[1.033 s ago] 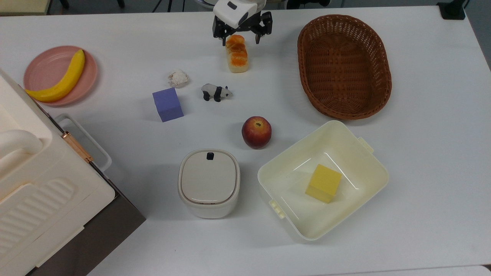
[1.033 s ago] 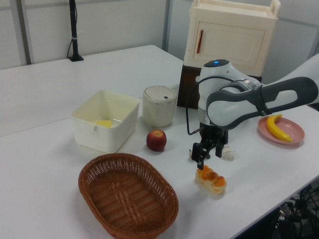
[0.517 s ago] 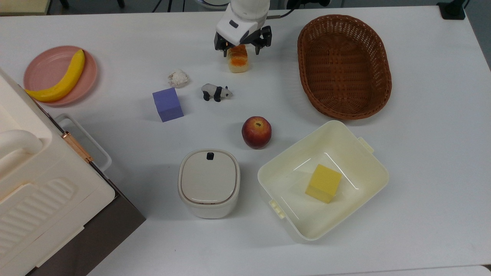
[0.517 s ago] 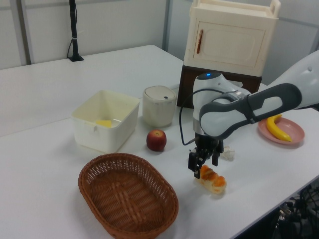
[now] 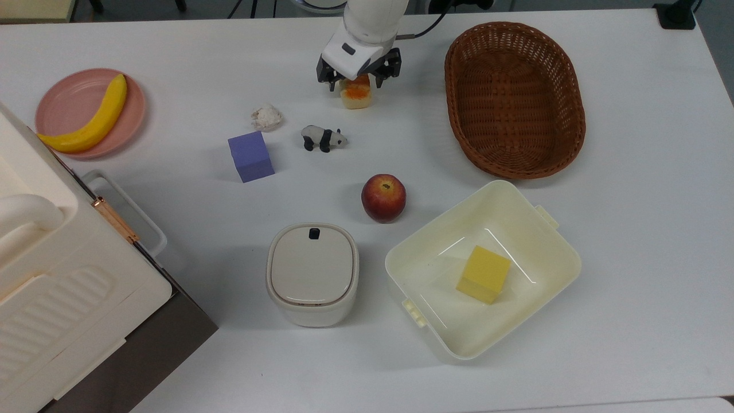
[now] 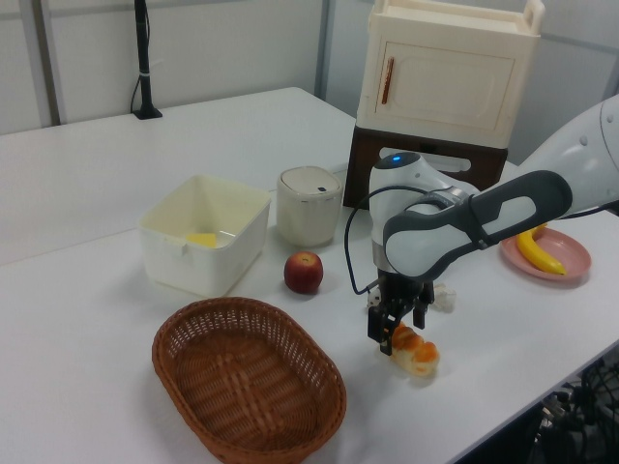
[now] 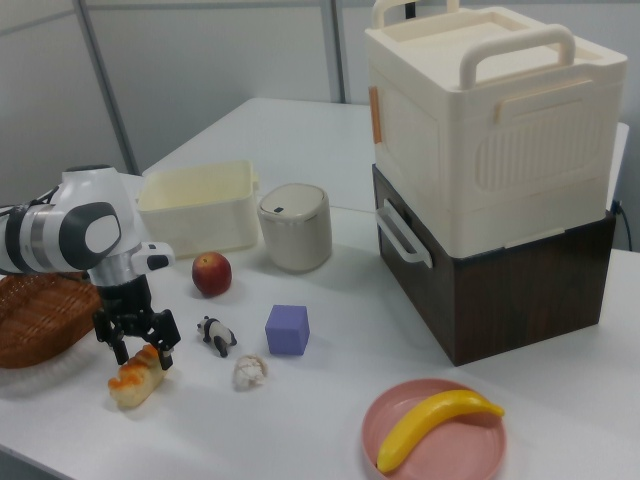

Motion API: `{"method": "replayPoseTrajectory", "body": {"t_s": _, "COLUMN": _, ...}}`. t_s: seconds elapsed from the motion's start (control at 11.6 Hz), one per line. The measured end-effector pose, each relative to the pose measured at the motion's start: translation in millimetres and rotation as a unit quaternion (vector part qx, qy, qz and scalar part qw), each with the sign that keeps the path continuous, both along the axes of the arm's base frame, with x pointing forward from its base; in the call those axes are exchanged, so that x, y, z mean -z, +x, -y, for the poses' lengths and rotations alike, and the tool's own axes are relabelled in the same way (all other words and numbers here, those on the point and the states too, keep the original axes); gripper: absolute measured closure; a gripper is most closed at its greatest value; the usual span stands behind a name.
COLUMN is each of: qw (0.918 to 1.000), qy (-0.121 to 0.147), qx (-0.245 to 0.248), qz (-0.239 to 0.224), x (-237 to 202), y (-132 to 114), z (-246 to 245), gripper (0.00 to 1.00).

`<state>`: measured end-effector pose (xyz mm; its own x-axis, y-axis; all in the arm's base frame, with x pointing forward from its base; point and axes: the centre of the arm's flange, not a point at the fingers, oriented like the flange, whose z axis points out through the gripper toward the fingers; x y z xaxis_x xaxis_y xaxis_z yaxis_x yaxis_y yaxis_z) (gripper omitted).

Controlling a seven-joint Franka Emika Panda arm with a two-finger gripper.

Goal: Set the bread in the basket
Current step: 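Lift the gripped bread roll up off the table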

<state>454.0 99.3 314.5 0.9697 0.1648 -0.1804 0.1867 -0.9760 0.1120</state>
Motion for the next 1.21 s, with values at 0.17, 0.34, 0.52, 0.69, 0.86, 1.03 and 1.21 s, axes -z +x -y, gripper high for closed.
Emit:
{"method": "replayPoseTrajectory", "body": {"t_s": 0.17, "qw": 1.0000, "qy": -0.002, "qx": 0.003, "qz": -0.005, "x": 5, "y": 1, "z": 4, "gripper": 0.12}}
{"method": "replayPoseTrajectory", "body": {"t_s": 0.34, "qw": 1.0000, "qy": -0.002, "qx": 0.003, "qz": -0.004, "x": 4, "y": 2, "z": 3, "gripper": 0.37}}
{"method": "replayPoseTrajectory", "body": {"t_s": 0.52, "qw": 1.0000, "qy": 0.000, "qx": 0.003, "qz": 0.006, "x": -3, "y": 8, "z": 3, "gripper": 0.67}}
{"method": "replayPoseTrajectory", "body": {"t_s": 0.69, "qw": 0.9997, "qy": 0.002, "qx": 0.006, "qz": 0.022, "x": -25, "y": 24, "z": 1, "gripper": 0.85}}
{"method": "replayPoseTrajectory", "body": {"t_s": 0.86, "qw": 0.9993, "qy": 0.003, "qx": 0.014, "qz": 0.034, "x": -68, "y": 46, "z": 0, "gripper": 0.85}}
{"method": "replayPoseTrajectory", "body": {"t_s": 1.03, "qw": 0.9980, "qy": 0.019, "qx": 0.024, "qz": 0.055, "x": -113, "y": 64, "z": -7, "gripper": 0.85}}
{"method": "replayPoseTrajectory", "body": {"t_s": 1.21, "qw": 0.9964, "qy": 0.047, "qx": 0.023, "qz": 0.067, "x": -138, "y": 69, "z": -28, "gripper": 0.85}}
